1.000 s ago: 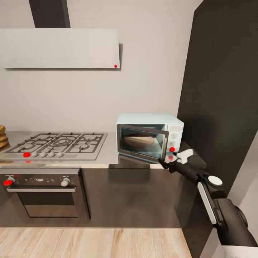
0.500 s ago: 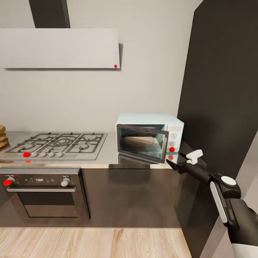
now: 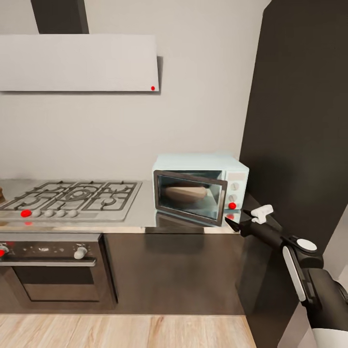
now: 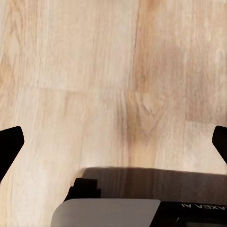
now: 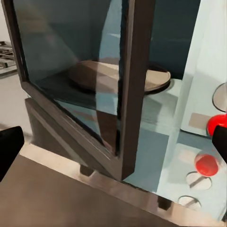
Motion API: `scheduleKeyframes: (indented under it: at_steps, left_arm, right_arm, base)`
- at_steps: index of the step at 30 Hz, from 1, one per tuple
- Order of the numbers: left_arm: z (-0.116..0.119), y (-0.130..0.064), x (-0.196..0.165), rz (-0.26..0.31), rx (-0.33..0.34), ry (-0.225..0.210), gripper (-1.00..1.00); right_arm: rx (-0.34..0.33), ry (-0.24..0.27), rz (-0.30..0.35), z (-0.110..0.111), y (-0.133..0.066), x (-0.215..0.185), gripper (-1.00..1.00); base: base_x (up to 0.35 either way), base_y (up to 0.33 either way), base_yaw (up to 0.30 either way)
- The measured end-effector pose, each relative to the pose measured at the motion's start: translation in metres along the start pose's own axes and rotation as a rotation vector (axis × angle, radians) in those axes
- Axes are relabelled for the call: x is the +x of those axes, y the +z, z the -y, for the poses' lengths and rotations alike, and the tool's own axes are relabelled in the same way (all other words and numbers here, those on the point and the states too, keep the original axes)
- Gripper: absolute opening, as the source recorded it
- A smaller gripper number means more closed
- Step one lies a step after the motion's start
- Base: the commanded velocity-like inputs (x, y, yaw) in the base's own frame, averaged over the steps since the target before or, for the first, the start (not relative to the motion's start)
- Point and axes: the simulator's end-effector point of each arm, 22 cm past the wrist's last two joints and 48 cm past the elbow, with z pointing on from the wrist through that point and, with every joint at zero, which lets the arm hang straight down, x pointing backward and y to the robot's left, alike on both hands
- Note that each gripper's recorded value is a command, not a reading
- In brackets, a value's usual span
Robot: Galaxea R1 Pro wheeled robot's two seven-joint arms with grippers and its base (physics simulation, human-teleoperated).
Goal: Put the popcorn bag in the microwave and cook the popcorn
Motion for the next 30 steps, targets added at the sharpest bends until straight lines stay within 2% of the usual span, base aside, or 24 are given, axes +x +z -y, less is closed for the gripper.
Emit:
scheduleKeyframes:
  at_steps: [18,26,30]
  left_arm:
    - [0.0006,0.0001,0.0000,0.000,0.002,0.008,1.00]
    - [-0.0006,-0.0001,0.0000,0.000,-0.002,-0.007,1.00]
    - [-0.0001,0.0001,0.0000,-0.001,0.000,-0.002,1.00]
  right_arm:
    - [-0.002,-0.010,0.006,-0.0005,-0.0001,-0.0012,1.00]
    - [-0.003,-0.009,0.005,-0.0011,-0.0003,-0.0010,1.00]
    - [-0.004,-0.009,0.004,-0.0010,0.0000,-0.0005,1.00]
  base:
    - [0.063,-0.056,0.000]
    - [0.264,-0.001,0.000]
    - [0.053,0.000,0.000]
